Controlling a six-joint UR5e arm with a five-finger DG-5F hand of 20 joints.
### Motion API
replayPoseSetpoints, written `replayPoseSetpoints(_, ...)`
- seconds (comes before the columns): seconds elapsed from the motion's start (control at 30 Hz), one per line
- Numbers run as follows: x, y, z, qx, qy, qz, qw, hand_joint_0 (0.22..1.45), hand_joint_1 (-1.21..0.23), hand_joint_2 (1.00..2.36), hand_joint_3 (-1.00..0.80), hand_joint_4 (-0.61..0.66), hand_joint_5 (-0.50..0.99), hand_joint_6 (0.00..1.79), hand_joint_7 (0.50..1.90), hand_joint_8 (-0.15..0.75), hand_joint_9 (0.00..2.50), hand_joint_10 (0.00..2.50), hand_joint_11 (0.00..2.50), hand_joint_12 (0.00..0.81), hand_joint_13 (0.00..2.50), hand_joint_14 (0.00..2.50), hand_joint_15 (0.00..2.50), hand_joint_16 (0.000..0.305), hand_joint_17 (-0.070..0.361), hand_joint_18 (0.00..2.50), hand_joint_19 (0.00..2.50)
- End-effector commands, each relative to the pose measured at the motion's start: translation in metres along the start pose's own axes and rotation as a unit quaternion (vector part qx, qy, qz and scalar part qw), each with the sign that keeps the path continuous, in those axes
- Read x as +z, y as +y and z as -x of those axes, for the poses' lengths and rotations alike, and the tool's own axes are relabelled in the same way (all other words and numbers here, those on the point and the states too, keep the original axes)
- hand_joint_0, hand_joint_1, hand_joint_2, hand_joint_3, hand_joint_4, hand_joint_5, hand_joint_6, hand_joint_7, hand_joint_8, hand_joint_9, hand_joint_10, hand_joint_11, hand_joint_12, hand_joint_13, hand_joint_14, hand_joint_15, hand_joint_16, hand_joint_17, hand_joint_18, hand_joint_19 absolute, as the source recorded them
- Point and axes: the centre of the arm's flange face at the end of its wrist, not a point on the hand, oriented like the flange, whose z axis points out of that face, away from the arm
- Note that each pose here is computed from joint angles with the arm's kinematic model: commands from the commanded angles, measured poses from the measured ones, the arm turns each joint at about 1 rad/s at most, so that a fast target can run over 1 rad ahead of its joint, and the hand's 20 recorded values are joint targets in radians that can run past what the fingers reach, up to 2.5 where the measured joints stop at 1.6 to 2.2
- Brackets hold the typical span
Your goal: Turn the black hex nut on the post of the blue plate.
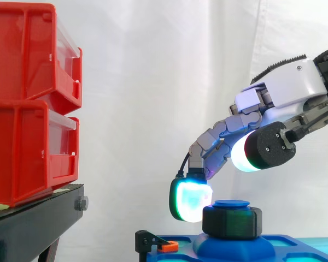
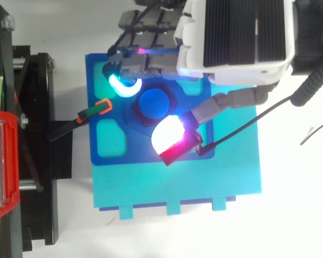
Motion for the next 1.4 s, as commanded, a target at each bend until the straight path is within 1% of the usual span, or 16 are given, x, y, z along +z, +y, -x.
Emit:
replayPoseSetpoints(0.0,-0.002,-0.008,0.001,0.002,0.0,0.001,1.0,0.47,-0.22,1.0,-0.5,0.16,-0.19,0.5,0.82,0.248,0.48,0.0,0.0,0.365,0.31,0.0,0.02,0.059,0.132,0.08,0.05)
replayPoseSetpoints(0.07,-0.003,-0.011,0.001,0.002,0.0,0.007,1.0,0.47,-0.22,1.0,-0.5,0.16,-0.19,0.5,0.82,0.248,0.48,0.0,0.0,0.366,0.31,0.0,0.02,0.059,0.133,0.08,0.05)
replayPoseSetpoints(0.17,-0.003,-0.012,0.002,0.003,0.0,0.008,1.0,0.47,-0.22,1.0,-0.5,0.16,-0.19,0.5,0.82,0.249,0.48,0.0,0.0,0.365,0.32,0.0,0.03,0.059,0.133,0.08,0.05)
replayPoseSetpoints(0.27,-0.003,-0.011,0.008,0.002,-0.007,0.008,0.9999,0.47,-0.22,1.0,-0.5,0.16,-0.19,0.5,0.82,0.249,0.48,0.0,0.0,0.365,0.32,0.0,0.03,0.059,0.133,0.08,0.05)
replayPoseSetpoints(0.37,-0.001,-0.006,0.012,0.001,-0.012,0.011,0.9999,0.47,-0.22,1.0,-0.5,0.16,-0.19,0.5,0.82,0.249,0.48,0.0,0.0,0.365,0.32,0.0,0.02,0.059,0.133,0.08,0.05)
replayPoseSetpoints(0.43,-0.001,-0.006,0.012,0.001,-0.012,0.011,0.9999,0.47,-0.22,1.0,-0.5,0.16,-0.19,0.5,0.82,0.249,0.48,0.0,0.0,0.365,0.32,0.0,0.02,0.059,0.133,0.08,0.05)
replayPoseSetpoints(0.47,0.0,-0.003,0.012,0.0,-0.014,0.013,0.9998,0.47,-0.22,1.0,-0.5,0.16,-0.19,0.5,0.81,0.249,0.48,0.0,0.0,0.365,0.32,0.0,0.02,0.059,0.133,0.08,0.05)
replayPoseSetpoints(0.57,0.001,0.0,0.013,-0.001,-0.02,0.013,0.9997,0.47,-0.22,1.0,-0.5,0.16,-0.19,0.5,0.81,0.25,0.48,0.0,0.0,0.365,0.32,0.0,0.03,0.059,0.133,0.08,0.05)
replayPoseSetpoints(0.6,0.004,0.004,0.013,-0.002,-0.025,0.015,0.9996,0.46,-0.23,1.0,-0.5,0.16,-0.19,0.5,0.82,0.25,0.48,0.0,0.0,0.366,0.32,0.0,0.02,0.059,0.133,0.08,0.05)
replayPoseSetpoints(0.67,0.005,0.007,0.014,-0.002,-0.029,0.014,0.9995,0.46,-0.23,1.0,-0.5,0.16,-0.19,0.5,0.82,0.249,0.48,0.0,0.0,0.365,0.32,0.0,0.02,0.059,0.133,0.08,0.05)
replayPoseSetpoints(0.77,0.007,0.014,0.013,-0.003,-0.031,0.012,0.9995,0.46,-0.23,1.0,-0.5,0.16,-0.19,0.5,0.82,0.25,0.48,0.0,0.0,0.366,0.32,0.0,0.02,0.059,0.133,0.09,0.05)
replayPoseSetpoints(0.83,0.008,0.017,0.012,-0.003,-0.03,0.009,0.9995,0.46,-0.23,1.0,-0.5,0.16,-0.19,0.5,0.82,0.25,0.48,0.0,0.0,0.365,0.32,0.0,0.02,0.059,0.133,0.09,0.05)
replayPoseSetpoints(0.97,0.01,0.028,0.007,-0.004,-0.027,-0.004,0.9996,0.46,-0.23,1.0,-0.5,0.16,-0.19,0.5,0.82,0.25,0.48,0.0,0.0,0.365,0.32,0.0,0.03,0.059,0.133,0.09,0.04)
replayPoseSetpoints(1.07,0.01,0.031,0.006,-0.004,-0.025,-0.008,0.9996,0.46,-0.24,1.0,-0.5,0.16,-0.19,0.5,0.82,0.251,0.48,0.0,0.0,0.365,0.32,0.0,0.02,0.059,0.133,0.09,0.05)
replayPoseSetpoints(1.17,0.01,0.034,0.002,-0.005,-0.02,-0.008,0.9997,0.47,-0.24,1.0,-0.5,0.16,-0.19,0.5,0.82,0.252,0.48,0.0,0.0,0.365,0.32,0.0,0.03,0.059,0.133,0.09,0.05)
replayPoseSetpoints(1.37,0.011,0.038,-0.001,-0.006,-0.018,-0.01,0.9998,0.46,-0.25,1.0,-0.5,0.16,-0.19,0.5,0.82,0.25,0.48,0.0,0.0,0.365,0.32,0.0,0.03,0.059,0.133,0.09,0.05)
